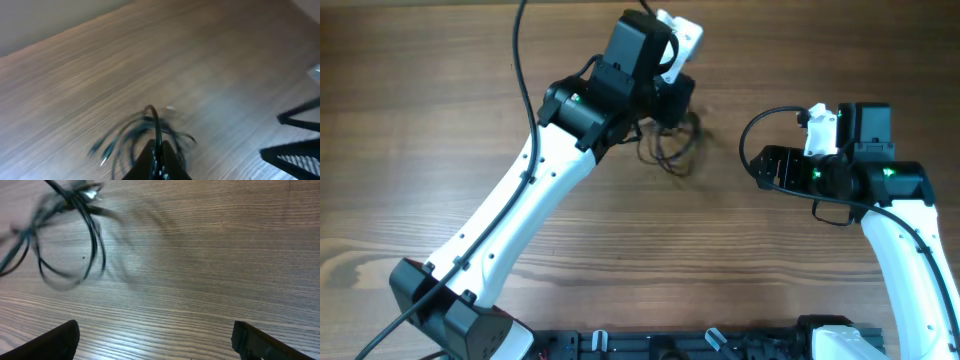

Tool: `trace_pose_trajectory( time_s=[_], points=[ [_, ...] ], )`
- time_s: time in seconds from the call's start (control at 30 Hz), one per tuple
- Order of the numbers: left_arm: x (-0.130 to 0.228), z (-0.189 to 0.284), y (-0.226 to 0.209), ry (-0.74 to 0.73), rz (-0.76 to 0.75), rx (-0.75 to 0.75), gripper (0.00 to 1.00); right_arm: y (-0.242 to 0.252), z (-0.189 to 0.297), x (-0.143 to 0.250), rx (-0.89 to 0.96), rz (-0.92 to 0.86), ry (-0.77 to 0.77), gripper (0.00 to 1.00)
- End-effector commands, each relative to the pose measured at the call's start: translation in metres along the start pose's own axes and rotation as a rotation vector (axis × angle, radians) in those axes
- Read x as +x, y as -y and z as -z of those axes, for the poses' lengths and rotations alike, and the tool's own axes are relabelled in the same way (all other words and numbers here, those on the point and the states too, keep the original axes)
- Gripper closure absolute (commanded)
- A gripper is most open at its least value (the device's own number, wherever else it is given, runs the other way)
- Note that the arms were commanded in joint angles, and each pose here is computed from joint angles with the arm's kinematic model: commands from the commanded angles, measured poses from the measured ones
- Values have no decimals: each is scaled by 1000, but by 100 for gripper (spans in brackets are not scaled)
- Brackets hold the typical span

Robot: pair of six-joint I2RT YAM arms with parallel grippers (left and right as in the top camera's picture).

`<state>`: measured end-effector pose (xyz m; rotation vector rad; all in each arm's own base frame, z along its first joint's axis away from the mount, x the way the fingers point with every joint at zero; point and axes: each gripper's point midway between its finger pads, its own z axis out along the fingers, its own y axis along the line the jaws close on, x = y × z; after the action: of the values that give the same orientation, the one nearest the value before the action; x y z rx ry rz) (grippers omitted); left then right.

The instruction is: Untangle cables

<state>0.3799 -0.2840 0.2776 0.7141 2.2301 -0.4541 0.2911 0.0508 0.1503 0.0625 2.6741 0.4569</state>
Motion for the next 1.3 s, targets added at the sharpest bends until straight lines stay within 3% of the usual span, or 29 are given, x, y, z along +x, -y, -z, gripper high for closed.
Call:
trace_pose_trajectory(
  time_s=[0.0,0.17,0.27,0.3,0.33,0.37,0.5,0.67,0.8,0.93,1.0,1.07,1.27],
  points=[
    [-12,9,-24,52,56,-115,96,-4,10,-10,2,29,43,0],
    [-3,30,-110,78,297,-453,96,-2,10,-10,10,29,43,0],
    [8,35,-135,58,409,-444,96,-2,10,-10,10,29,44,0],
    [14,36,-138,33,406,-432,92,-2,10,-11,9,30,47,0],
    [17,36,-140,21,399,-437,76,-2,10,-11,9,30,48,1],
    [17,36,-139,15,385,-437,46,-2,10,-11,9,30,48,0],
    [19,38,-146,15,401,-453,30,-2,10,-10,9,29,46,0],
    [36,39,-189,-15,460,-541,34,-2,10,-10,9,25,45,0],
    [77,2,-232,-137,521,-594,38,-2,10,-10,9,15,45,0],
    [117,-51,-245,-255,532,-592,46,-2,9,-7,10,10,33,0],
    [128,-67,-241,-294,530,-548,53,-2,9,-7,10,10,31,0],
    [136,-89,-221,-341,490,-404,62,-2,9,-7,10,11,34,0],
    [148,-115,-173,-412,402,-233,70,-2,9,-8,9,11,36,0]
  ],
)
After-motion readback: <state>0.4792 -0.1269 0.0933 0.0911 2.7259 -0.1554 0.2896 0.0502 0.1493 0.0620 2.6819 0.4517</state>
